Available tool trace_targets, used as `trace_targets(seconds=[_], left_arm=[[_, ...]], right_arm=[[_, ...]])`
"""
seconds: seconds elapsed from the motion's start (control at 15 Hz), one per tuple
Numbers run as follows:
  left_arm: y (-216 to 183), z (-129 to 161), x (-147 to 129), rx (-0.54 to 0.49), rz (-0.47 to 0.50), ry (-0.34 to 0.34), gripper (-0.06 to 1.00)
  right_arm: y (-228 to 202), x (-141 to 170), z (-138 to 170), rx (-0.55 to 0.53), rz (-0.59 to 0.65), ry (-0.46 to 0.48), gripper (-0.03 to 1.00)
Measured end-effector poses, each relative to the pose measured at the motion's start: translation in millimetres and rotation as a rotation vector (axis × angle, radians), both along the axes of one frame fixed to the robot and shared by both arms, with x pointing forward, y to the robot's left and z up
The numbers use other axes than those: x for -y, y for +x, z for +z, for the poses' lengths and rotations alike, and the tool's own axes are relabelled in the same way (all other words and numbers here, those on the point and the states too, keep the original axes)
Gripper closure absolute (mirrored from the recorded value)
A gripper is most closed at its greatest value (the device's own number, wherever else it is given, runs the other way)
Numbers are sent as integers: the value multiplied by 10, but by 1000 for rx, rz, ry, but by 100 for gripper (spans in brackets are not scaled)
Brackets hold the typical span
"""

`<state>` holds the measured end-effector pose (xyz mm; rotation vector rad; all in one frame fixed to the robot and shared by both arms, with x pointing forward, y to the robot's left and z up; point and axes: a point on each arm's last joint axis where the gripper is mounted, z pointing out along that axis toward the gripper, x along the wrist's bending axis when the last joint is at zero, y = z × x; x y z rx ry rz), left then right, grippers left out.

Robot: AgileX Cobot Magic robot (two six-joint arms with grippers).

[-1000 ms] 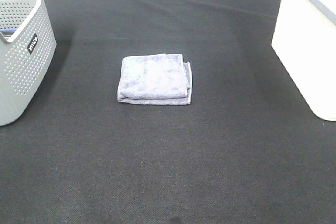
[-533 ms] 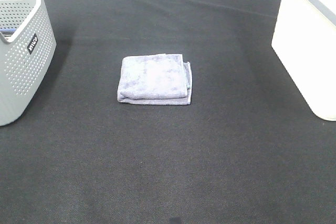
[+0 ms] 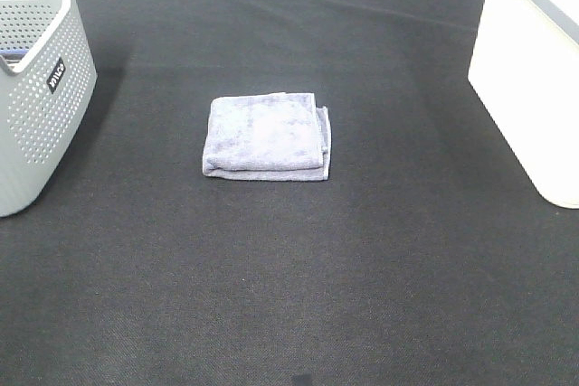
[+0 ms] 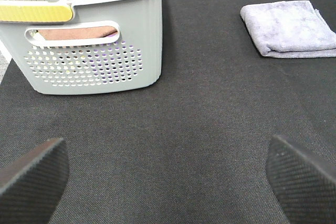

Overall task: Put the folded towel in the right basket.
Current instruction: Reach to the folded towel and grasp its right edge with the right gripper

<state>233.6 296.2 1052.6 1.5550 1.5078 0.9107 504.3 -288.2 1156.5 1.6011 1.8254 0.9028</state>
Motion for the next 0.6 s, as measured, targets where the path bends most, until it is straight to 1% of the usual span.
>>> trace_targets(seconds=[0.2, 0.33, 0.4, 0.6], left_arm=[[0, 0, 0, 0, 0, 0, -2], [0, 0, 0, 0, 0, 0, -2], [0, 0, 0, 0, 0, 0, -2], [0, 0, 0, 0, 0, 0, -2]], right_arm=[[504, -44, 37, -67, 55, 19, 24], [829, -87, -23, -100, 76, 50, 25], [973, -164, -78, -115, 107, 39, 26], [1291, -664, -328, -177, 238, 32, 25]])
